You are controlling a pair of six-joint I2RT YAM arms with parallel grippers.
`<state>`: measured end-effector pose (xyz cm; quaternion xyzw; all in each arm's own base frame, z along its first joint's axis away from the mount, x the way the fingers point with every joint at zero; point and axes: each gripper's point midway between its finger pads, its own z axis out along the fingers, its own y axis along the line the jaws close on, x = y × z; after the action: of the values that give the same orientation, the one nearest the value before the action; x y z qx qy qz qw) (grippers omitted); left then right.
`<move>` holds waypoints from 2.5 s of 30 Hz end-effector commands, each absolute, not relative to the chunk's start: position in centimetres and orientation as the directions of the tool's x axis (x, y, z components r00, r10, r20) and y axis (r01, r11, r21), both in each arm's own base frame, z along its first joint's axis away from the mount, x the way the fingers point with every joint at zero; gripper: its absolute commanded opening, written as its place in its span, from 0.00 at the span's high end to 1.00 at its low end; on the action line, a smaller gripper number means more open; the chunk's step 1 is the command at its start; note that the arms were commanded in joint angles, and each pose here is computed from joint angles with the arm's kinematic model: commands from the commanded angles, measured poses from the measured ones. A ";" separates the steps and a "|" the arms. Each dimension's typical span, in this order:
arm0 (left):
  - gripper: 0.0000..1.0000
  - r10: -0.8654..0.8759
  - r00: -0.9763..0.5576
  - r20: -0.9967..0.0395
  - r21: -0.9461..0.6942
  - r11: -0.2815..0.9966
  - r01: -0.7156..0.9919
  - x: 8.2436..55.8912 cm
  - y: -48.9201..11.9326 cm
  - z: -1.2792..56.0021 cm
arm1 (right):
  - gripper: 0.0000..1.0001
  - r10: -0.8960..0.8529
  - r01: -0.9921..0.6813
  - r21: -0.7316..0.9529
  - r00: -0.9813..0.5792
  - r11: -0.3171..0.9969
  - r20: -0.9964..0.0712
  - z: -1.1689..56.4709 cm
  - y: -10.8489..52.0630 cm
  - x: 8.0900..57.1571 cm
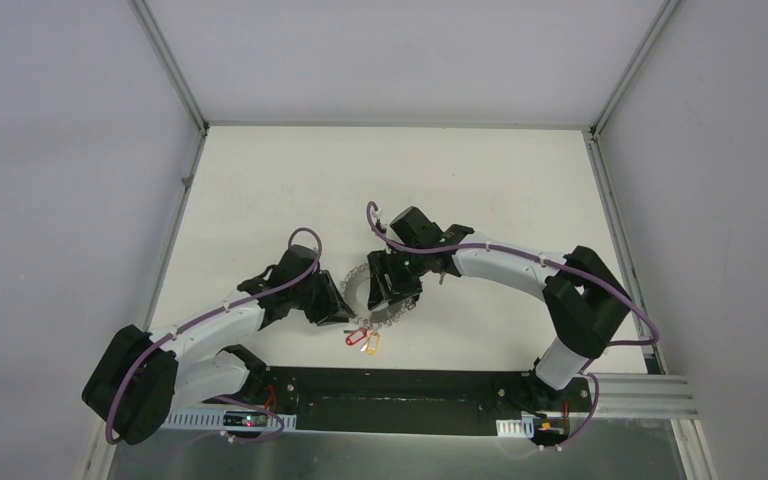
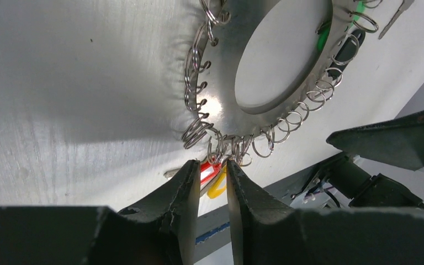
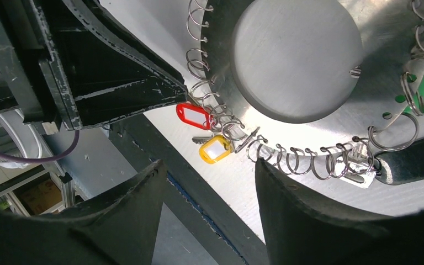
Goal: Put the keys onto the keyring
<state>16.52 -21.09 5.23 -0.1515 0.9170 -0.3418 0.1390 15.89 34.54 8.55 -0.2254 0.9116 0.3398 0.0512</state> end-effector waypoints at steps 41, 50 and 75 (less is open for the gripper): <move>1.00 -0.235 -0.935 -0.265 -0.596 0.802 -0.033 18.5 -22.8 5.3 | 0.38 -0.358 -0.460 0.583 -0.888 0.670 -0.289 9.6 33.4 16.7; 1.00 -0.115 -0.928 -0.355 -0.566 0.817 0.115 19.0 -23.0 8.9 | 0.38 -0.345 -0.463 0.591 -0.886 0.660 -0.308 10.4 33.1 17.0; 1.00 0.217 -0.531 -0.819 -0.369 0.509 0.778 19.2 -25.4 24.8 | 0.27 -0.098 -0.912 0.272 -0.315 0.308 -0.944 24.6 31.0 17.7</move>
<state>19.41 -24.21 20.28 0.2372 0.8519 -0.3527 0.3060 17.41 30.63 21.82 -0.3163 0.7600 0.4427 0.3555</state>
